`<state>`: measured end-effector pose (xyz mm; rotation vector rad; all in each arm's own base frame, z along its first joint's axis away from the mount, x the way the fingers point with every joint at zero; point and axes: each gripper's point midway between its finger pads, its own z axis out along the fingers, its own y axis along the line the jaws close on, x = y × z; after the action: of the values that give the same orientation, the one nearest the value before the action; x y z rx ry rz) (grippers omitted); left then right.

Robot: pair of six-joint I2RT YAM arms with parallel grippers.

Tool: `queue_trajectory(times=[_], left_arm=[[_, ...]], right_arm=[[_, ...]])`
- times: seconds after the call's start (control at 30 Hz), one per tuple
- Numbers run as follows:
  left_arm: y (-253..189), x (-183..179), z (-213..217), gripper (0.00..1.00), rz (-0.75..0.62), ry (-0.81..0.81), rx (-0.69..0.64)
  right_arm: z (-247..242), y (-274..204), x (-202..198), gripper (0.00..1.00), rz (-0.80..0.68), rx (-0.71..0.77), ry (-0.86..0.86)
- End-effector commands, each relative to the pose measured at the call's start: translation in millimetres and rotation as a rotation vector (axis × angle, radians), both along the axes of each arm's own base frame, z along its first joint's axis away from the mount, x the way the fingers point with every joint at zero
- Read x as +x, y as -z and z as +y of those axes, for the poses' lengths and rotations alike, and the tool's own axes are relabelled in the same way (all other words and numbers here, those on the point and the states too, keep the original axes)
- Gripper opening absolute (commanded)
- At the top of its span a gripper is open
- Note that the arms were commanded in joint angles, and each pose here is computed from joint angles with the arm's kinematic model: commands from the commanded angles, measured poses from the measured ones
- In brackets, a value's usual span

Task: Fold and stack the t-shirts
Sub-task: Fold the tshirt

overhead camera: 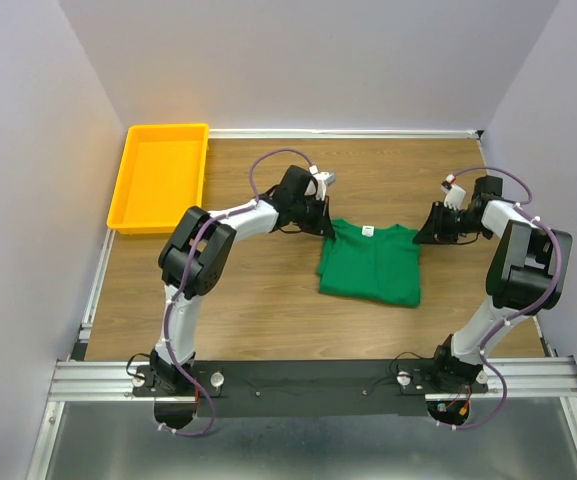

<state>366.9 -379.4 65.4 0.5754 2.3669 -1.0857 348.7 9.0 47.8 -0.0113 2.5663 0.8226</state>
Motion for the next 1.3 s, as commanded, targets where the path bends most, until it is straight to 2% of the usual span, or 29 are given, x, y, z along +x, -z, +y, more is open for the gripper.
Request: queue_trajectory(times=[0.0, 0.1, 0.17, 0.2, 0.43, 0.47, 0.5, 0.53, 0.57, 0.73, 0.9, 1.03, 1.13, 1.27], left_arm=[[-26.4, 1.7, 2.2, 0.0, -0.037, -0.003, -0.052], [-28.2, 2.7, 3.1, 0.0, -0.042, -0.005, -0.057], [-29.9, 1.6, 1.7, 0.0, -0.041, -0.001, -0.064], [-31.6, 2.5, 1.8, 0.0, -0.044, -0.001, -0.067], [-39.7, 3.9, 6.7, 0.0, -0.065, -0.007, -0.077], [-39.0, 4.9, 8.7, 0.0, -0.063, -0.01, -0.075], [-38.2, 4.0, 8.1, 0.0, -0.059, -0.004, -0.078], [-36.9, 3.3, 7.8, 0.0, -0.056, 0.0, -0.079], [-35.6, 2.2, 7.0, 0.0, -0.051, 0.003, -0.079], [-36.6, 1.6, 5.5, 0.0, -0.051, 0.01, -0.09], [-35.6, 3.2, 5.9, 0.0, -0.049, 0.01, -0.09], [-34.8, 3.3, 5.9, 0.0, -0.047, 0.008, -0.089], [-33.2, 4.6, 7.1, 0.0, -0.042, 0.002, -0.087], [-31.3, 6.0, 9.4, 0.0, -0.038, -0.002, -0.086]], right_arm=[[2.6, -4.8, -0.4, 0.27, -0.014, 0.004, -0.011], [4.5, -6.6, -0.5, 0.21, -0.019, 0.012, -0.018], [4.9, -7.6, -0.2, 0.03, -0.018, 0.019, -0.017], [4.9, -9.5, 0.9, 0.01, -0.023, 0.02, -0.016], [0.0, -40.3, 15.6, 0.01, -0.106, -0.008, 0.002], [-1.2, -43.6, 17.9, 0.03, -0.113, -0.013, 0.007], [-2.4, -45.2, 18.1, 0.1, -0.113, -0.02, 0.015], [-2.6, -43.9, 16.6, 0.28, -0.107, -0.023, 0.017], [-3.1, -42.7, 15.5, 0.37, -0.103, -0.023, 0.019], [-0.7, -29.5, 3.9, 0.49, -0.064, -0.023, 0.01], [-1.7, -14.8, -1.4, 0.5, -0.02, -0.028, 0.013], [0.5, -8.9, -5.4, 0.46, -0.002, -0.031, -0.001], [5.0, -5.5, -10.1, 0.39, 0.015, -0.025, -0.019], [8.5, 1.5, -14.5, 0.37, 0.044, -0.029, -0.027]])
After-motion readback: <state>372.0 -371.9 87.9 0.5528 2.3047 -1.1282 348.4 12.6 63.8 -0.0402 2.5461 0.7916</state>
